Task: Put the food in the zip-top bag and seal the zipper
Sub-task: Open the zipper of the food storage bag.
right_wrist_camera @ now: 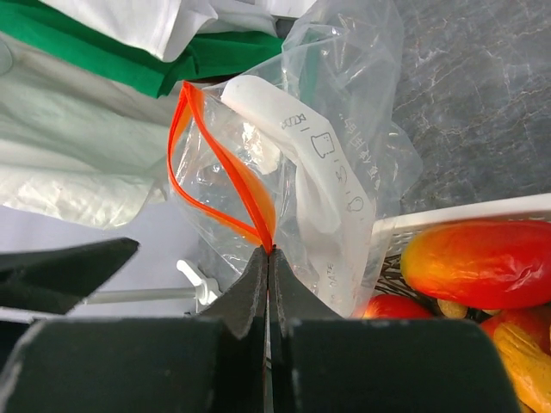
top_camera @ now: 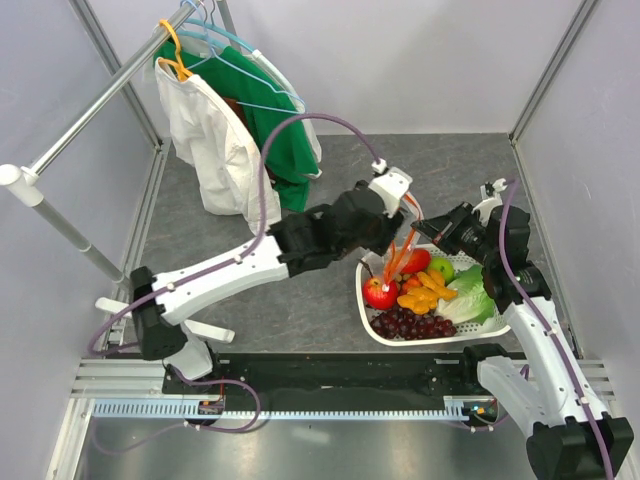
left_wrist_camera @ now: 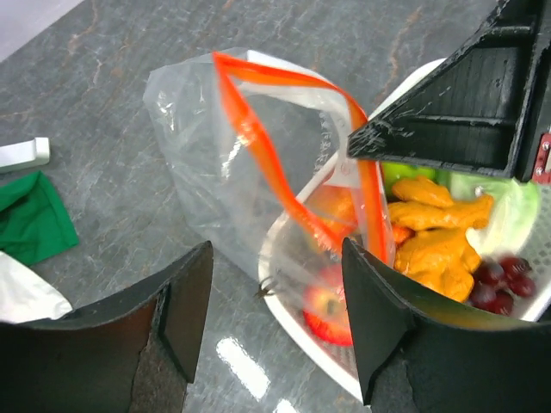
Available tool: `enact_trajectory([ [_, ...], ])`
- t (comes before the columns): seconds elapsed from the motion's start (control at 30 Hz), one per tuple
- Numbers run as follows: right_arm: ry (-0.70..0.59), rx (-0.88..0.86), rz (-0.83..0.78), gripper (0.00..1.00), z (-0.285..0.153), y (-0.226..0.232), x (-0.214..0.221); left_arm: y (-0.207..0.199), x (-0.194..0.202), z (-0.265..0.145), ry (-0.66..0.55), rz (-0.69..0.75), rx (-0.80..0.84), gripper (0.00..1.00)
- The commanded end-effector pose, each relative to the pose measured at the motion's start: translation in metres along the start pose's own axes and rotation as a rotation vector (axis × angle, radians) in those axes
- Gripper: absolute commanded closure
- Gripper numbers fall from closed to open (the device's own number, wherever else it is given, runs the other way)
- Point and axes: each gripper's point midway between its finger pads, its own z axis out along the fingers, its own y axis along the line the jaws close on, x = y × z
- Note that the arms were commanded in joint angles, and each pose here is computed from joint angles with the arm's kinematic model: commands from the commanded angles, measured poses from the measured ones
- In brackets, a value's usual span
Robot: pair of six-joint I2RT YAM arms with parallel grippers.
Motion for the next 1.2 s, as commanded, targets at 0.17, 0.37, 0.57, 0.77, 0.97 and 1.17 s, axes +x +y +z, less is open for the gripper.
enact_trajectory([
  [0.17,-0.053,0.028,0.065,1.0,-0.004,0.006,-0.009,0.014,-0.012,0.033,-0.034,0.002,-0.292,0.3],
  [0.37,-0.054,0.035,0.075,1.0,-0.003,0.006,-0.008,0.004,-0.017,0.051,-0.04,0.059,-0.331,0.22],
  [0.57,-0.062,0.029,0.052,1.0,-0.003,0.007,-0.009,-0.002,-0.01,0.056,-0.012,0.073,-0.285,0.3],
  [0.77,-0.063,0.092,-0.046,1.0,-0.004,-0.008,-0.009,0.002,-0.004,0.036,0.014,-0.025,-0.108,0.43],
  [0.97,-0.045,0.064,-0.105,1.0,-0.002,-0.005,-0.008,0.013,0.008,0.026,0.062,-0.124,0.057,0.37],
  [1.17,-0.036,0.058,-0.125,1.0,-0.002,-0.005,-0.007,0.012,0.018,0.03,0.118,-0.205,0.152,0.3],
])
